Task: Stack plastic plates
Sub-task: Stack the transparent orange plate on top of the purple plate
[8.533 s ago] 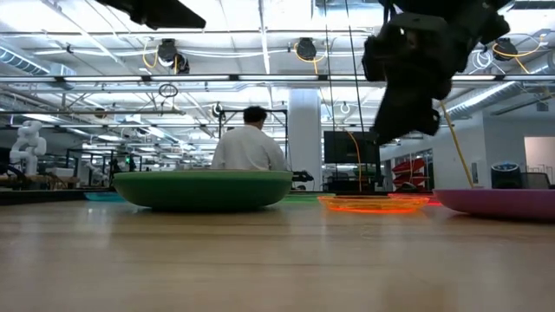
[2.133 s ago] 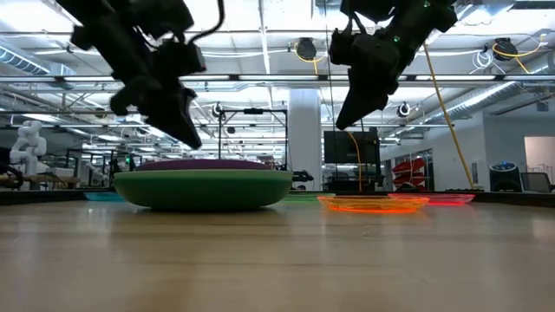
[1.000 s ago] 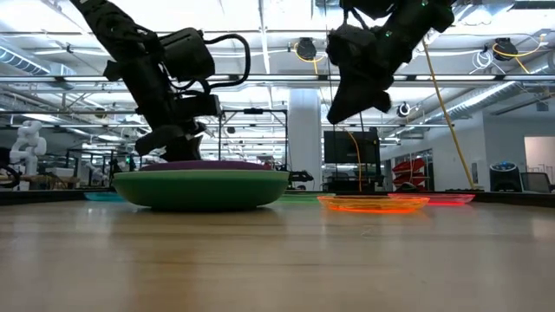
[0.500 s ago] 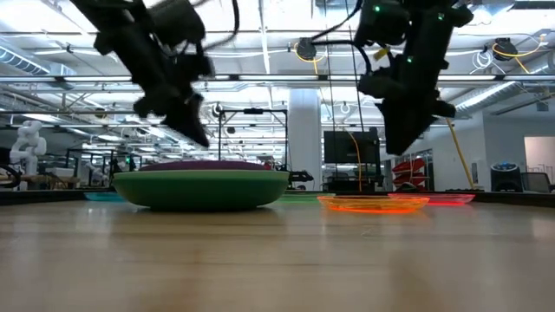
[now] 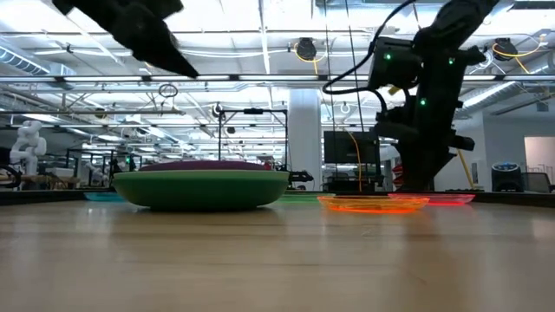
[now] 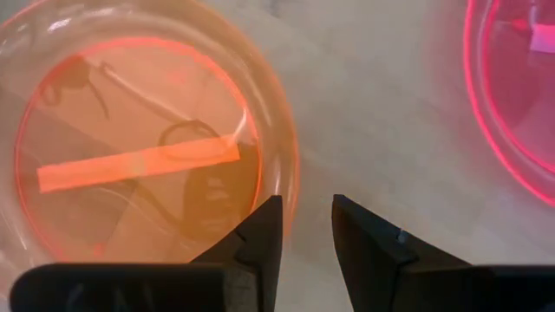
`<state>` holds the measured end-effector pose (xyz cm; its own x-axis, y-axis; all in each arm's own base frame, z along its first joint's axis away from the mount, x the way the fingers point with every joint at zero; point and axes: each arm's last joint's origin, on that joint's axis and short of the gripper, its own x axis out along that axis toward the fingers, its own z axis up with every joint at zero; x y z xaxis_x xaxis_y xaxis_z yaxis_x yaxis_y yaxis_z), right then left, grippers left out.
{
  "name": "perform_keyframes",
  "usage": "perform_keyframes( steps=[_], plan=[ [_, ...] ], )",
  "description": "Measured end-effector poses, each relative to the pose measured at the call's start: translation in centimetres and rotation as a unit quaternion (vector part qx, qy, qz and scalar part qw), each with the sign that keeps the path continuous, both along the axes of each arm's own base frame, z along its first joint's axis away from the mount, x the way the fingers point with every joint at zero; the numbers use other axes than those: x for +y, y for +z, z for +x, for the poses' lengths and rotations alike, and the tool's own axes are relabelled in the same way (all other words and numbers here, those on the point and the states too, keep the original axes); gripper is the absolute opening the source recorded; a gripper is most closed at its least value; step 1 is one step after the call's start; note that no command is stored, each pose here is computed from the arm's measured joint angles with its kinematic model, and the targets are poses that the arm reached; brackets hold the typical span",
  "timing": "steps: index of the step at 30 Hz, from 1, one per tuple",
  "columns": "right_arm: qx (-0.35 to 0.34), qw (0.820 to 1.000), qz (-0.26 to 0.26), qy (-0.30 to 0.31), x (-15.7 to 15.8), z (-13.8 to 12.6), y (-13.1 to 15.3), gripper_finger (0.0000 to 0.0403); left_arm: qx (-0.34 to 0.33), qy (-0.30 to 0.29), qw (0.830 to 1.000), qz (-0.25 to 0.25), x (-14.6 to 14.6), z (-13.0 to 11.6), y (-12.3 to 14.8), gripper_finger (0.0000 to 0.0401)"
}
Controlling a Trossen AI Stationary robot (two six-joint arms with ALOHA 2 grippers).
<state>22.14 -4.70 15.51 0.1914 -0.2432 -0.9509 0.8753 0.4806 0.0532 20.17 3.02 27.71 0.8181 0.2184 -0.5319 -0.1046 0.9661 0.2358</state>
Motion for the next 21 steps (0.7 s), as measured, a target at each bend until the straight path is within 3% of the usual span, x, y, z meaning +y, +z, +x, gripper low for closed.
perform_keyframes(
  steps=[9, 21],
  plan=[
    [-0.022, 1.000, -0.007, 0.002, -0.5, 0.0, -0.6, 0.0098, -0.069, -0.027, 0.997, -0.014, -1.9, -3.1, 2.5, 0.0003],
    [-0.021, 1.000, -0.009, 0.001, -0.6, 0.5, -1.4, 0.0098, -0.092, -0.022, 0.996, -0.005, -3.7, -5.3, 3.3, 0.0003]
  ],
)
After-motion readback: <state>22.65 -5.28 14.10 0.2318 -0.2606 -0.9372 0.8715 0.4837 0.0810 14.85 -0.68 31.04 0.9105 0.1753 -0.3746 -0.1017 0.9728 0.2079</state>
